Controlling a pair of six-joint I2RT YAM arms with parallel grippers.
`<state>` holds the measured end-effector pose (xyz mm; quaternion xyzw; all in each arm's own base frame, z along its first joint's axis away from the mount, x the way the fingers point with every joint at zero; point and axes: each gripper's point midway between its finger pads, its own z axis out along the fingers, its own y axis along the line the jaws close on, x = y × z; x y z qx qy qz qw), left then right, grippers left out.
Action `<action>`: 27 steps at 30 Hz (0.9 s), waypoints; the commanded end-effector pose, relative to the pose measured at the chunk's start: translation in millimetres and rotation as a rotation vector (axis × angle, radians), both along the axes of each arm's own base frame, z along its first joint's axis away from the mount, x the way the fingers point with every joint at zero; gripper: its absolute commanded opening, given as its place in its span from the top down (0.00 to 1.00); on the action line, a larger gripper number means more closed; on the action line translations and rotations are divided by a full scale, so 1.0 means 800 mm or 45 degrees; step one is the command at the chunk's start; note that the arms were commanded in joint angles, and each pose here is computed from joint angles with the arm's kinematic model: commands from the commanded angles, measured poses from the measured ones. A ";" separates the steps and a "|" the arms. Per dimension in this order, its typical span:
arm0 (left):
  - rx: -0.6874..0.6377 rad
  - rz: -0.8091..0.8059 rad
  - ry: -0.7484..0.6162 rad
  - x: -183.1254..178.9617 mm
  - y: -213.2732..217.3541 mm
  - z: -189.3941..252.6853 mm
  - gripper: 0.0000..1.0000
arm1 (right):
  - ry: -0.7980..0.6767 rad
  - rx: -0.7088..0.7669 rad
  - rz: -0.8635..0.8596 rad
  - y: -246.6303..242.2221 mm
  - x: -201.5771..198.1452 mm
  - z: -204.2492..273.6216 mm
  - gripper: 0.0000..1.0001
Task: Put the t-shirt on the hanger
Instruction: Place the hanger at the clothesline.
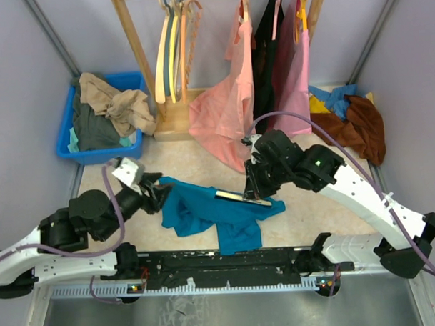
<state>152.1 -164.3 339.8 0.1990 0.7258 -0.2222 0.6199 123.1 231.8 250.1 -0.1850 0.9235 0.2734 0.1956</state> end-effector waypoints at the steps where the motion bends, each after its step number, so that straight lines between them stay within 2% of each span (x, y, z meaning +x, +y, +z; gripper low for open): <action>1: -0.082 -0.557 -0.135 -0.056 -0.091 0.037 0.46 | -0.049 0.127 0.089 0.033 0.015 0.014 1.00; 4: -0.046 -0.735 -0.129 -0.076 -0.129 0.029 0.46 | -0.028 0.125 0.124 0.040 0.014 0.009 1.00; 9: 0.160 -0.819 -0.063 -0.076 -0.169 -0.015 0.45 | -0.013 0.118 0.180 0.041 0.008 0.011 1.00; 13: 0.288 -0.838 -0.026 -0.073 -0.177 -0.036 0.42 | 0.008 0.084 0.228 0.032 -0.002 0.009 1.00; 18: 0.300 -0.933 -0.028 -0.089 -0.176 -0.029 0.38 | 0.024 0.076 0.293 0.023 -0.016 0.013 1.00; 27: 0.405 -1.111 0.042 -0.114 -0.182 -0.047 0.37 | 0.032 0.054 0.383 0.009 -0.033 0.034 1.00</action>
